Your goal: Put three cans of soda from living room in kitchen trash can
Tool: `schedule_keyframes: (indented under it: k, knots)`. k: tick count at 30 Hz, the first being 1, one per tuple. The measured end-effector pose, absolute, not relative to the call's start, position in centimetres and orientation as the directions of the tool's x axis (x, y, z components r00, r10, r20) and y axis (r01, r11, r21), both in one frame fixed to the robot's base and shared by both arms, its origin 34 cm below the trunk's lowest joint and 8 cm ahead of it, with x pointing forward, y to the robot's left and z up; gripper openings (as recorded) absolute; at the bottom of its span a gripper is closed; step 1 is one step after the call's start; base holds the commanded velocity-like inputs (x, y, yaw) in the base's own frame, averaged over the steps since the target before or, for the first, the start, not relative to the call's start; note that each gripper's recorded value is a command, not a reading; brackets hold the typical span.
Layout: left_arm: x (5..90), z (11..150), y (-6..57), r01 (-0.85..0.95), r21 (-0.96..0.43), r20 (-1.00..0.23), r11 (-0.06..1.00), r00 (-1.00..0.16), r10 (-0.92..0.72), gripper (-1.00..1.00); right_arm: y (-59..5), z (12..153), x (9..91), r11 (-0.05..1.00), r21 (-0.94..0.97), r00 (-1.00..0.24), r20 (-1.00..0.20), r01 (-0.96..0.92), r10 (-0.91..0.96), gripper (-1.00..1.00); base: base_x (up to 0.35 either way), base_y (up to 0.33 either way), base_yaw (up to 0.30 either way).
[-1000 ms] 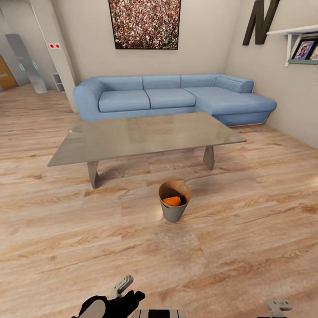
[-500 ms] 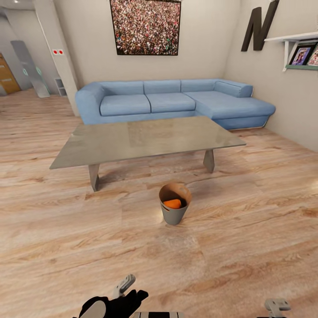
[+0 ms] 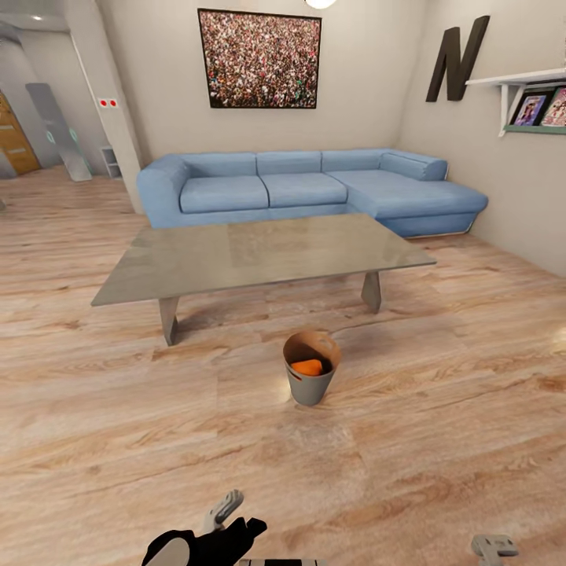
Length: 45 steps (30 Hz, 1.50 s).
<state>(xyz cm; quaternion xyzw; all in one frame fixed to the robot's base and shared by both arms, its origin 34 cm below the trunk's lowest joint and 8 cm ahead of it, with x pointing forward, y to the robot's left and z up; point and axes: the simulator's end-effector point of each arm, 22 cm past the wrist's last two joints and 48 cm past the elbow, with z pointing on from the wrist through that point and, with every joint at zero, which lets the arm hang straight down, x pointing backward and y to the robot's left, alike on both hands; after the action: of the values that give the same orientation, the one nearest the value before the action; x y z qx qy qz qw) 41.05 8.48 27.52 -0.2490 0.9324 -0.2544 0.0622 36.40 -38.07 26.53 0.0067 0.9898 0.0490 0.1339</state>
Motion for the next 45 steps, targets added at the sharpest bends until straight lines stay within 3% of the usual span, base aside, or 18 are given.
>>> schedule_keyframes:
  k: [45]
  knots:
    - [40.2, 25.7, 10.8, -0.446, -0.541, 0.014, 0.713, -0.852, -0.523, 1.00, -37.3, 26.3, 35.8, 0.996, 0.090, -0.963, -0.268, 0.011, 0.035, 1.00, 0.000, 0.000, 0.059]
